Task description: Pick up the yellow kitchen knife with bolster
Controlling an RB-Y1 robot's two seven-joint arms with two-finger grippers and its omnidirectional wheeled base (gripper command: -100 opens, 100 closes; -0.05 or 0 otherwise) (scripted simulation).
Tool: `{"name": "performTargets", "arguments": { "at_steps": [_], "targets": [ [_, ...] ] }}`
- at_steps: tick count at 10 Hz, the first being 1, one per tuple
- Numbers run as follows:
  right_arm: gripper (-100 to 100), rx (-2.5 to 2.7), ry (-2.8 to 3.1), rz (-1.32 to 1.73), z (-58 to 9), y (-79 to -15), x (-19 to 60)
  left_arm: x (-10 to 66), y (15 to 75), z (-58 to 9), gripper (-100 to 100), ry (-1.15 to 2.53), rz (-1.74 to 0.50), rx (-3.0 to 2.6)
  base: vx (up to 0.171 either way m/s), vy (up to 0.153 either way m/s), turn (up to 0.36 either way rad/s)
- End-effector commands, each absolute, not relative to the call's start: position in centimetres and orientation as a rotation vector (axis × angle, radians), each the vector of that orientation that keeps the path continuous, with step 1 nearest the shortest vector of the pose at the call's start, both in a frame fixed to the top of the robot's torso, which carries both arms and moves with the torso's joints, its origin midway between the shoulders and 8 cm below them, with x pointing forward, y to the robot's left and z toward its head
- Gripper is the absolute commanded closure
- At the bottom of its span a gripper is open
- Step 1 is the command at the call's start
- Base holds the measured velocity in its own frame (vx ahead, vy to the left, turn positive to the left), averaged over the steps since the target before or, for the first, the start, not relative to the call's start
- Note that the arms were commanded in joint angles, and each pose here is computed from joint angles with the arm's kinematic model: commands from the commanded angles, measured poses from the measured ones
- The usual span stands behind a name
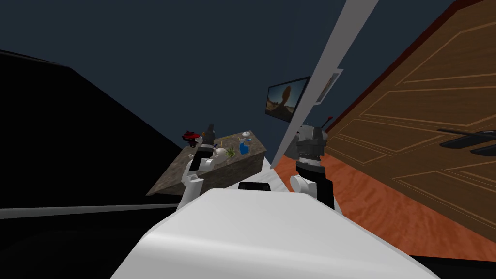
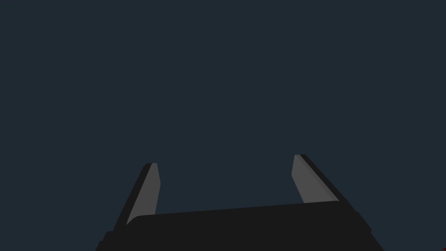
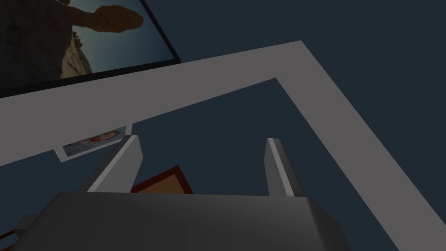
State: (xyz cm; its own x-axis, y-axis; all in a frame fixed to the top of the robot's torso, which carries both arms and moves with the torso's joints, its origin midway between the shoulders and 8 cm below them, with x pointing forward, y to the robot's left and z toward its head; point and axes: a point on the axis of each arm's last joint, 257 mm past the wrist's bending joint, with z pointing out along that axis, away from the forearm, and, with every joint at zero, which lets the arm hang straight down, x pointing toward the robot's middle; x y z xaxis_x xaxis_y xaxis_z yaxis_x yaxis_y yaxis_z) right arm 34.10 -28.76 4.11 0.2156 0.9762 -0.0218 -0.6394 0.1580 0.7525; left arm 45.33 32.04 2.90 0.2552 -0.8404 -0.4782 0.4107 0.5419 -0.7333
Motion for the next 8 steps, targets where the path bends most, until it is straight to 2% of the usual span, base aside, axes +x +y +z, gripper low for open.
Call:
{"name": "performTargets", "arguments": {
  "at_steps": [1,8],
  "targets": [
    [0,0.700,0.591,1.256,4.1,-28.8,34.1,46.7,32.8,2.4,-100,1.019,-0.882,-0.538,0.004,0.005,-0.108],
    [0,0.700,0.591,1.256,4.1,-28.8,34.1,51.0,34.8,-1.3,-100,1.184,-0.804,-0.617,0.002,0.002,-0.104]
  ]
}}
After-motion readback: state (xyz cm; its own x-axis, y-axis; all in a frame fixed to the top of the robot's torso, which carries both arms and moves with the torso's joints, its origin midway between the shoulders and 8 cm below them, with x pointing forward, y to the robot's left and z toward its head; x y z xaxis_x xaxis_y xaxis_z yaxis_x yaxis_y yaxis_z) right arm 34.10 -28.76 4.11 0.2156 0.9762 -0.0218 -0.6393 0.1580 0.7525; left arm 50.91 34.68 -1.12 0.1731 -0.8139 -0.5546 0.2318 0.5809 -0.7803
